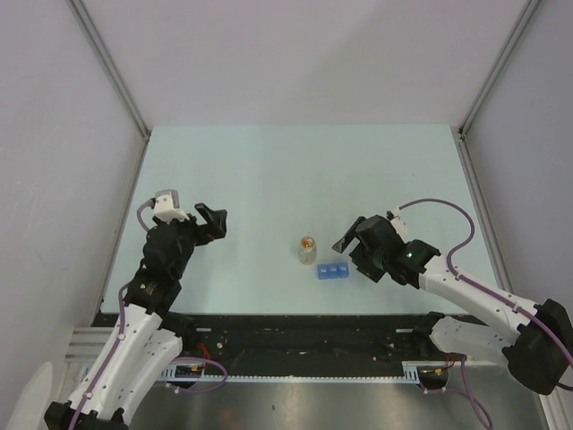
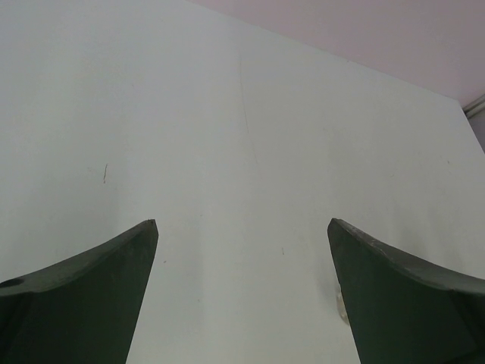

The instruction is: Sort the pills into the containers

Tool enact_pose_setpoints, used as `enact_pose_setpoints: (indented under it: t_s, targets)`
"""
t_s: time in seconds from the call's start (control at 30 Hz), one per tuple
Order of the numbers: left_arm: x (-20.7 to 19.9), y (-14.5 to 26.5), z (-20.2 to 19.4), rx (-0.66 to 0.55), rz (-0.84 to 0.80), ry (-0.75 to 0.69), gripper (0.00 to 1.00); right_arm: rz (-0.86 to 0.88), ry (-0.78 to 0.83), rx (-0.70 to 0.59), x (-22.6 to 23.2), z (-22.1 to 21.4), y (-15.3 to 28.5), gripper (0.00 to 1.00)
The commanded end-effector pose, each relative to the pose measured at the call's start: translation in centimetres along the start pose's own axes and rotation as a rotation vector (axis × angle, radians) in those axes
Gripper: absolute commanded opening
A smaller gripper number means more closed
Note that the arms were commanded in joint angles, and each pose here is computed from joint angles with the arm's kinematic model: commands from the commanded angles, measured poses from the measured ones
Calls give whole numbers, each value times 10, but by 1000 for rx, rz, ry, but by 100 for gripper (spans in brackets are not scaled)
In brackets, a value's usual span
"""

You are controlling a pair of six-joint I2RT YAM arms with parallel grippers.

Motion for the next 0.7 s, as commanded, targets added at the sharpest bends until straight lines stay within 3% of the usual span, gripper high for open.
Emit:
enact_pose_setpoints:
  t_s: [0.0, 0.13, 0.27, 0.67]
  targets:
    - [-8, 5, 3, 15, -50, -12, 100, -43, -357, -78, 8, 5, 4, 100]
    - [-9, 5, 1, 30, -60, -10, 100, -123, -423, -117, 3, -2, -2, 100]
    - [-11, 6, 1, 31, -67, -11, 100, -203, -448, -66, 0, -15, -20, 100]
    - [-9, 7, -1, 44, -55, -16, 100, -251, -545, -28, 2, -11, -62, 99]
Point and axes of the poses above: each gripper's point midway between its finger pads, its own y axis back along the fingers, its own x axis along the line the jaws close on, z = x × y, the point moved 7 cm from there along y, back along the fingers, and after that the axes turned 8 degrees about y, right-handed, at the moved point
